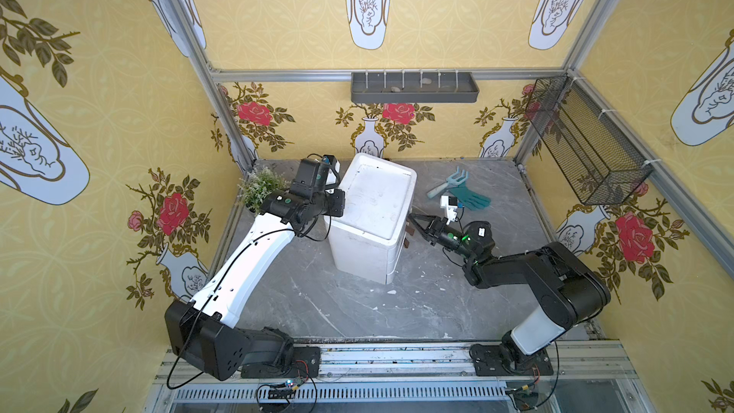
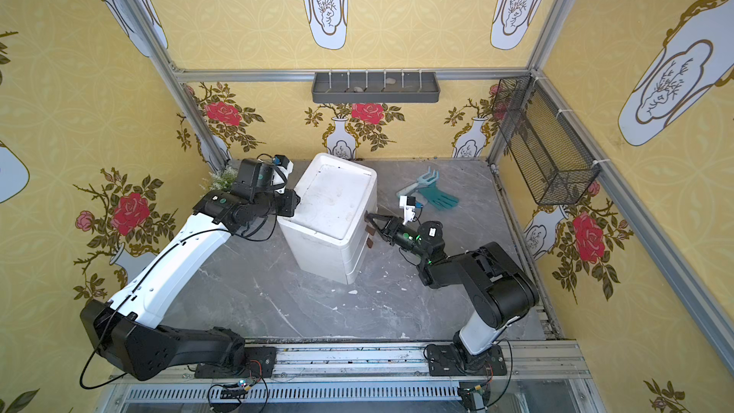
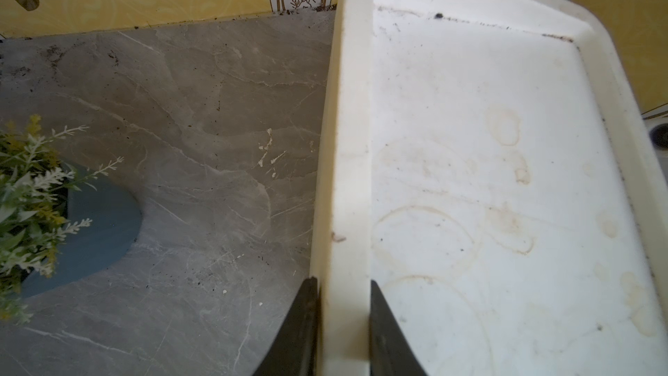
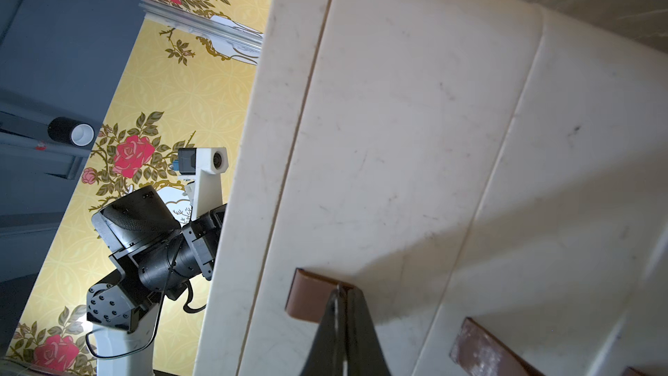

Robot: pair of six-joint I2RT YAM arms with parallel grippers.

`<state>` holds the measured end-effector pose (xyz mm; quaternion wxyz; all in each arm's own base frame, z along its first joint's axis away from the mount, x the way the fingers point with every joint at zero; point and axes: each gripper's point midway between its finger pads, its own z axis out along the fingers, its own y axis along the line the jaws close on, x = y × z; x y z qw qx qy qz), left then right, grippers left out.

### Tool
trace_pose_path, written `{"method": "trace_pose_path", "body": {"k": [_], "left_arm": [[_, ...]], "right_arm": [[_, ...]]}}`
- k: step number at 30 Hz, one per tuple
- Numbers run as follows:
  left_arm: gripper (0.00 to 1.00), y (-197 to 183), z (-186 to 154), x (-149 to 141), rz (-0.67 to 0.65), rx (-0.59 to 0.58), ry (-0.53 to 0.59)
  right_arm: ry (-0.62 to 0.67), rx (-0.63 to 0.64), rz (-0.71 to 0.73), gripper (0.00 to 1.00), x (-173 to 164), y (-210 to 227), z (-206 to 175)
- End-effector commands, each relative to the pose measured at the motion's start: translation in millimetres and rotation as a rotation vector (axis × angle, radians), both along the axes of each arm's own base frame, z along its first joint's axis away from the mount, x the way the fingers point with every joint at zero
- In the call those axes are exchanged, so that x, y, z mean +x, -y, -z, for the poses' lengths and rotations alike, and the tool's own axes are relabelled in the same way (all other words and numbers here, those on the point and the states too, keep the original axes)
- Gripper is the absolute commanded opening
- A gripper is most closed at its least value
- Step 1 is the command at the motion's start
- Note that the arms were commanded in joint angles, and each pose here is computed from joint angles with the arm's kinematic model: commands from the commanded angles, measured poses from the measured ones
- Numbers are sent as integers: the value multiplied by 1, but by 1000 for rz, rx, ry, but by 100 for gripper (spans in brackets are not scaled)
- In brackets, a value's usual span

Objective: Take the microphone out of the drawer
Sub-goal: Open the drawer in the storage box.

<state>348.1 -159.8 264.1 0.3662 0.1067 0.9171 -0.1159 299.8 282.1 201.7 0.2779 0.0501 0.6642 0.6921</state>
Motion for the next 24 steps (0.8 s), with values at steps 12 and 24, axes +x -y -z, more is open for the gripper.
{"method": "trace_pose_path", "body": {"k": [12,24], "left_arm": [[0,-9,11,0,-66,14,-31],[0,-12,11,1,-94,14,-36]], "right_arm": [[37,19,59,0,-4,33,-7],[5,-67,149,0,-9,74,3]]}}
